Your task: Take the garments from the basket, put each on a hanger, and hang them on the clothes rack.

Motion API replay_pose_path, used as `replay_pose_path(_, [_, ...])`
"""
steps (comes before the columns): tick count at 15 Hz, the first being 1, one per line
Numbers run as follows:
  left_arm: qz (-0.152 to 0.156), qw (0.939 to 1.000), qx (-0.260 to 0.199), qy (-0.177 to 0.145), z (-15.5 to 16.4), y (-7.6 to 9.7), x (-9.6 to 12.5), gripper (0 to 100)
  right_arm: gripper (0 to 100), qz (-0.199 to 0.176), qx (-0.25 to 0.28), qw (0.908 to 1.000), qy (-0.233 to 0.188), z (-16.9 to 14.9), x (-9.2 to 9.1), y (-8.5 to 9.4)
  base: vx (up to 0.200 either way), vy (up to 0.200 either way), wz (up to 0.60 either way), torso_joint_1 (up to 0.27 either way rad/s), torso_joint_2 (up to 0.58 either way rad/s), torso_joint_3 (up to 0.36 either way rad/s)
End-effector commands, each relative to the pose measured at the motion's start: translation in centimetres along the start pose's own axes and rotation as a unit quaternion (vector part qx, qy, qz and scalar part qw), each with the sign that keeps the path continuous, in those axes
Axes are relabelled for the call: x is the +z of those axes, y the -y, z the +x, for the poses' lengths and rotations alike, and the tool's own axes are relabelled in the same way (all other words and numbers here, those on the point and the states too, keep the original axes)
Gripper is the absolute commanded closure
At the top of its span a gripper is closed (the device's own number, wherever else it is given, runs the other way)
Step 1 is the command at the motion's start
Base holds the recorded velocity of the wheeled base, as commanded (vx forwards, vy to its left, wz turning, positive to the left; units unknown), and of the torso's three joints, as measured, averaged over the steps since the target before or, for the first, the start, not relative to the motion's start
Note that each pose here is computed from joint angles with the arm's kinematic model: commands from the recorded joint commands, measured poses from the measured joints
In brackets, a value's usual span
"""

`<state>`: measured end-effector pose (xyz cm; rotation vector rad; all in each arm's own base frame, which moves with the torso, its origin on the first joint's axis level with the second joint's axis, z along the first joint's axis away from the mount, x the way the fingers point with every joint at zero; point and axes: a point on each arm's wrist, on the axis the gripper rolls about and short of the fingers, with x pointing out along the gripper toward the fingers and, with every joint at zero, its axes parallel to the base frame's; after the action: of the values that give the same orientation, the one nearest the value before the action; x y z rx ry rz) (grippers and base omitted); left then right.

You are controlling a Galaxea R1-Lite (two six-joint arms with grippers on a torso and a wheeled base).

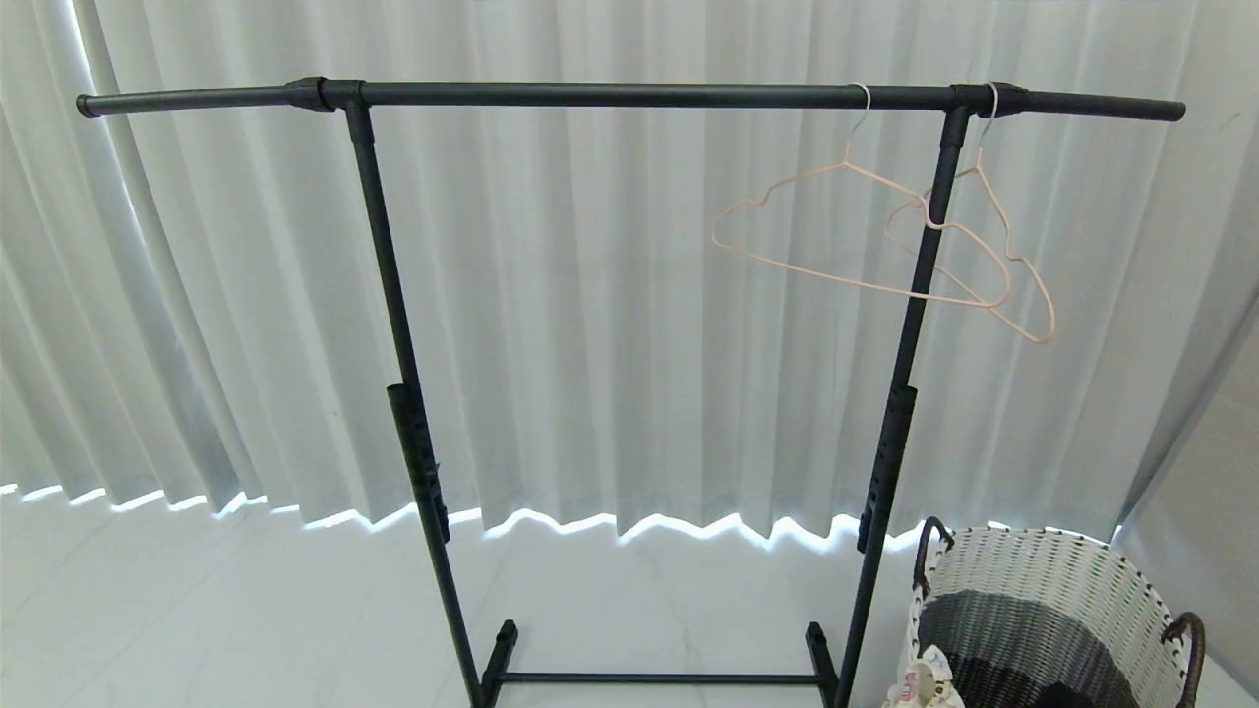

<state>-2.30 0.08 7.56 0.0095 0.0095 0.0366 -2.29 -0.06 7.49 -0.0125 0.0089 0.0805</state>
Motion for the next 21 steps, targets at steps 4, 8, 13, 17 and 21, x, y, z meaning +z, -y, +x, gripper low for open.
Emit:
replay_pose_path(4, [0.000,1.0000,-0.001,0.000,0.0,0.0,0.0,0,0,-0.004,0.000,1.0000,0.001,0.0,0.0,0.0,0.000,0.000,0.00,0.000,0.00,0.000])
replay_pose_path(8, [0.024,0.9997,-0.001,0.000,0.0,0.0,0.0,0,0,0.001,0.014,0.9999,0.009,-0.1,0.3,0.0,0.000,0.000,0.00,0.000,0.00,0.000])
replay_pose_path(13, [0.012,0.9999,-0.001,-0.001,0.0,0.0,0.0,0,0,-0.010,0.113,0.9878,-0.106,5.3,11.8,-0.3,0.000,0.000,0.00,0.000,0.00,0.000])
replay_pose_path(17, [0.013,0.9999,-0.001,0.000,0.0,0.0,0.0,0,0,-0.255,0.106,0.8966,-0.346,17.6,9.2,1.6,0.000,0.000,0.00,0.000,0.00,0.000])
replay_pose_path(21, [0.012,0.9999,-0.001,0.000,0.0,0.0,0.0,0,0,-0.351,0.154,0.7994,-0.463,20.7,4.4,2.6,0.000,0.000,0.00,0.000,0.00,0.000])
